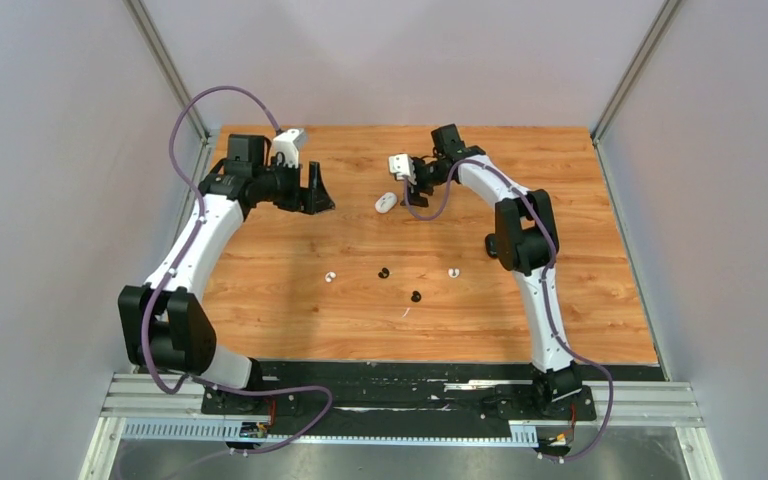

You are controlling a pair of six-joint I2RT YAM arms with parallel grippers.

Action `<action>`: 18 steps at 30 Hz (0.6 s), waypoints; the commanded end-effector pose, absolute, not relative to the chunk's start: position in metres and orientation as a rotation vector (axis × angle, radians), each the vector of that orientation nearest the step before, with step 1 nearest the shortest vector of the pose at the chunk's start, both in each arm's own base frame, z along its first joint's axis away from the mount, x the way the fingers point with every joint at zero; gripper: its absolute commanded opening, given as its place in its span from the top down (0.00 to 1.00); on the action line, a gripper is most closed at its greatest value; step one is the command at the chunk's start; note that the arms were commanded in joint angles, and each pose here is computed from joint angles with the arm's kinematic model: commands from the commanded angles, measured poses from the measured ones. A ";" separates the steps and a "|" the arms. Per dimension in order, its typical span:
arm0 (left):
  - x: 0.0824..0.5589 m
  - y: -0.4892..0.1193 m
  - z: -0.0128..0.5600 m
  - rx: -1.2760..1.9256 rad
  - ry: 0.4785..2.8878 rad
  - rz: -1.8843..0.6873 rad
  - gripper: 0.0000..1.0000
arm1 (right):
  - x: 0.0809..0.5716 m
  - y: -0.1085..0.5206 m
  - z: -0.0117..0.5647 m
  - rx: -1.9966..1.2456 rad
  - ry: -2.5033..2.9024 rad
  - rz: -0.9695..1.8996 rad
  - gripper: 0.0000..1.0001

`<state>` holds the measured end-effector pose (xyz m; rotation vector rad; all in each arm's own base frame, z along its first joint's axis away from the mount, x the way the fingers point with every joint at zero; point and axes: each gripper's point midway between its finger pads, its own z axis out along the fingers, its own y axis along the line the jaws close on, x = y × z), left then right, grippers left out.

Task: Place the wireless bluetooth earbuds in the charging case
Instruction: Pick up the charging case from the center of the board.

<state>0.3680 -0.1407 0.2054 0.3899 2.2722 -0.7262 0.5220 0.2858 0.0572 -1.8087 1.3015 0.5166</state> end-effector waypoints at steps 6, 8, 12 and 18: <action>0.338 -0.148 0.235 0.418 2.208 -0.796 0.10 | 0.525 0.312 0.050 -1.832 1.223 0.532 0.28; 0.338 -0.145 0.238 0.402 2.205 -0.770 0.10 | 0.522 0.318 0.045 -1.840 1.226 0.537 0.30; 0.339 -0.135 0.236 0.350 2.208 -0.695 0.10 | 0.523 0.332 0.040 -1.840 1.230 0.549 0.33; 0.333 -0.135 0.238 0.353 2.195 -0.694 0.10 | 0.515 0.340 0.027 -1.875 1.229 0.549 0.36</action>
